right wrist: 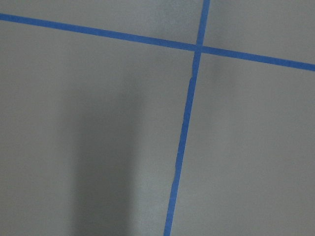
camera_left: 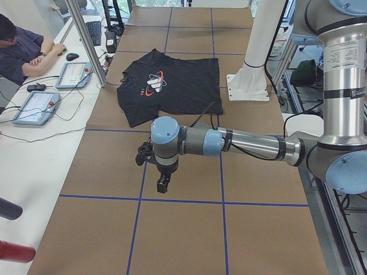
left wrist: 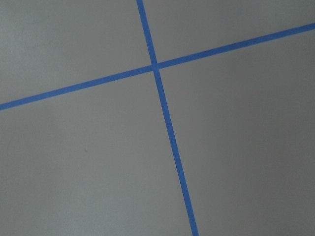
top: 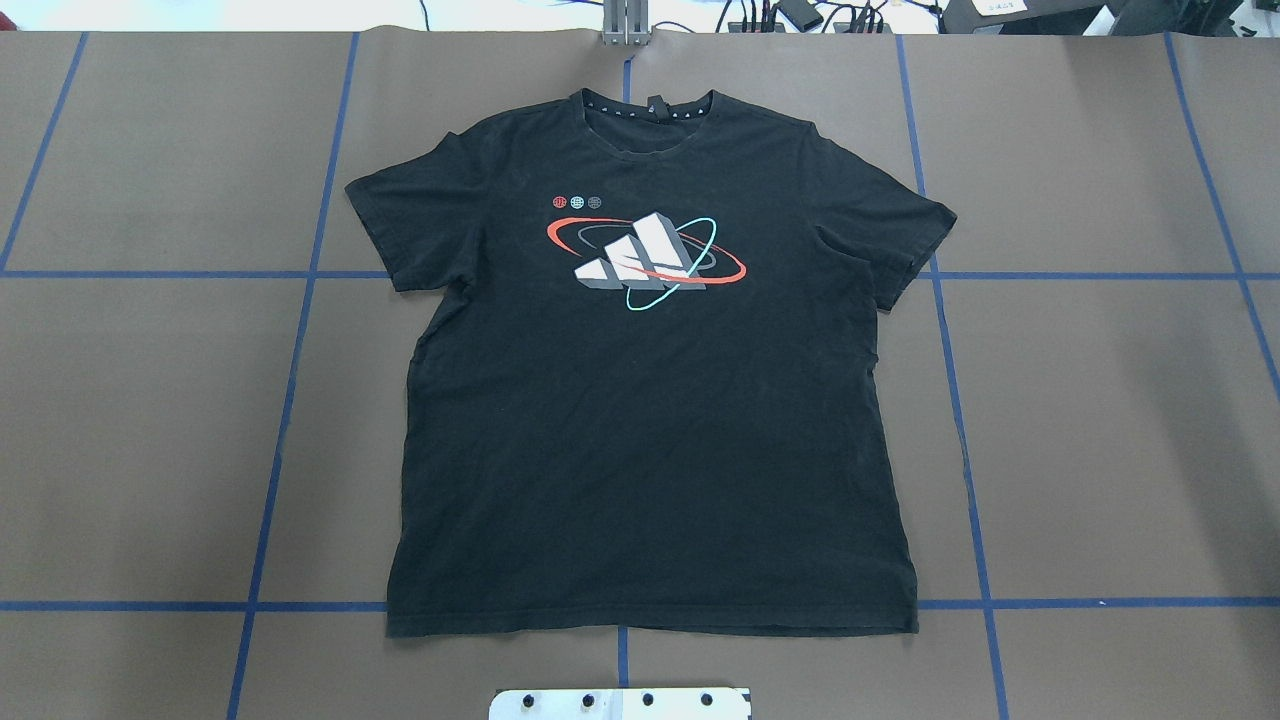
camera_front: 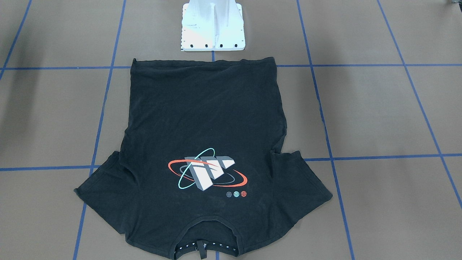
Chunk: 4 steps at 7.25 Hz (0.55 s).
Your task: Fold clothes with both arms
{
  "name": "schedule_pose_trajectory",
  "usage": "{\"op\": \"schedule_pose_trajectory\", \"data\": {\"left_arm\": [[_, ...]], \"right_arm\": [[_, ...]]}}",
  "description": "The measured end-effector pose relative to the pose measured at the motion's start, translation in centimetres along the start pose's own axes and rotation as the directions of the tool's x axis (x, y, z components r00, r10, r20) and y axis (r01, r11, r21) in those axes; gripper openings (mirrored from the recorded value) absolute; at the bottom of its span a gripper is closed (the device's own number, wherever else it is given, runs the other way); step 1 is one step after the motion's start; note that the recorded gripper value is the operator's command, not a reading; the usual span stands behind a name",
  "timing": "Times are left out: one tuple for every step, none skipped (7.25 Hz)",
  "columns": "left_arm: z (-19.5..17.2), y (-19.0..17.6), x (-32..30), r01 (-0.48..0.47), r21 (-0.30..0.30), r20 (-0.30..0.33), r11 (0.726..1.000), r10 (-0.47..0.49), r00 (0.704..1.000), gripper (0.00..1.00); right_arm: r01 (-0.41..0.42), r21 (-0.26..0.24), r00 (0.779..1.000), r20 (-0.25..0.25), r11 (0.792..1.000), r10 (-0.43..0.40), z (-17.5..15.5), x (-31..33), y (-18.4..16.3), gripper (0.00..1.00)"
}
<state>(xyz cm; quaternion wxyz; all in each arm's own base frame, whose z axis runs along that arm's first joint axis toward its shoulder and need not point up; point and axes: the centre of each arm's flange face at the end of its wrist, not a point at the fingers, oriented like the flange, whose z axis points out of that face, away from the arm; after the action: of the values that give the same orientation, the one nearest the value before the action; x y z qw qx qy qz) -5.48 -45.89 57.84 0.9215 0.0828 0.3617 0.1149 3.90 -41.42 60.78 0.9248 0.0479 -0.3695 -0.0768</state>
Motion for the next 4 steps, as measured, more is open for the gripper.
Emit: {"op": "schedule_pose_trajectory", "data": {"left_arm": [[-1.3, -2.2, 0.9, -0.031, 0.036, 0.005, 0.999, 0.03, 1.0, 1.0], [-2.7, -4.4, 1.8, -0.072, 0.079, 0.016, 0.994, 0.071, 0.997, 1.0], [-4.1, -6.6, 2.8, -0.133, 0.141, 0.036, 0.981, 0.13, 0.991, 1.0], [-5.0, -8.1, 3.6, -0.193, 0.2, 0.056, 0.961, 0.185, 0.981, 1.0]], "right_arm": [[0.018, 0.017, 1.0, -0.001, 1.0, -0.018, -0.4, -0.4, -1.0, 1.0], [0.03, 0.036, 1.0, -0.002, 0.999, -0.03, -0.8, -0.8, -2.6, 1.0], [0.024, 0.049, 1.0, 0.001, 0.999, -0.024, -1.1, -1.5, -4.7, 1.0], [0.01, 0.056, 1.0, 0.006, 0.998, -0.01, -1.1, -2.7, -7.2, 1.0]]}}
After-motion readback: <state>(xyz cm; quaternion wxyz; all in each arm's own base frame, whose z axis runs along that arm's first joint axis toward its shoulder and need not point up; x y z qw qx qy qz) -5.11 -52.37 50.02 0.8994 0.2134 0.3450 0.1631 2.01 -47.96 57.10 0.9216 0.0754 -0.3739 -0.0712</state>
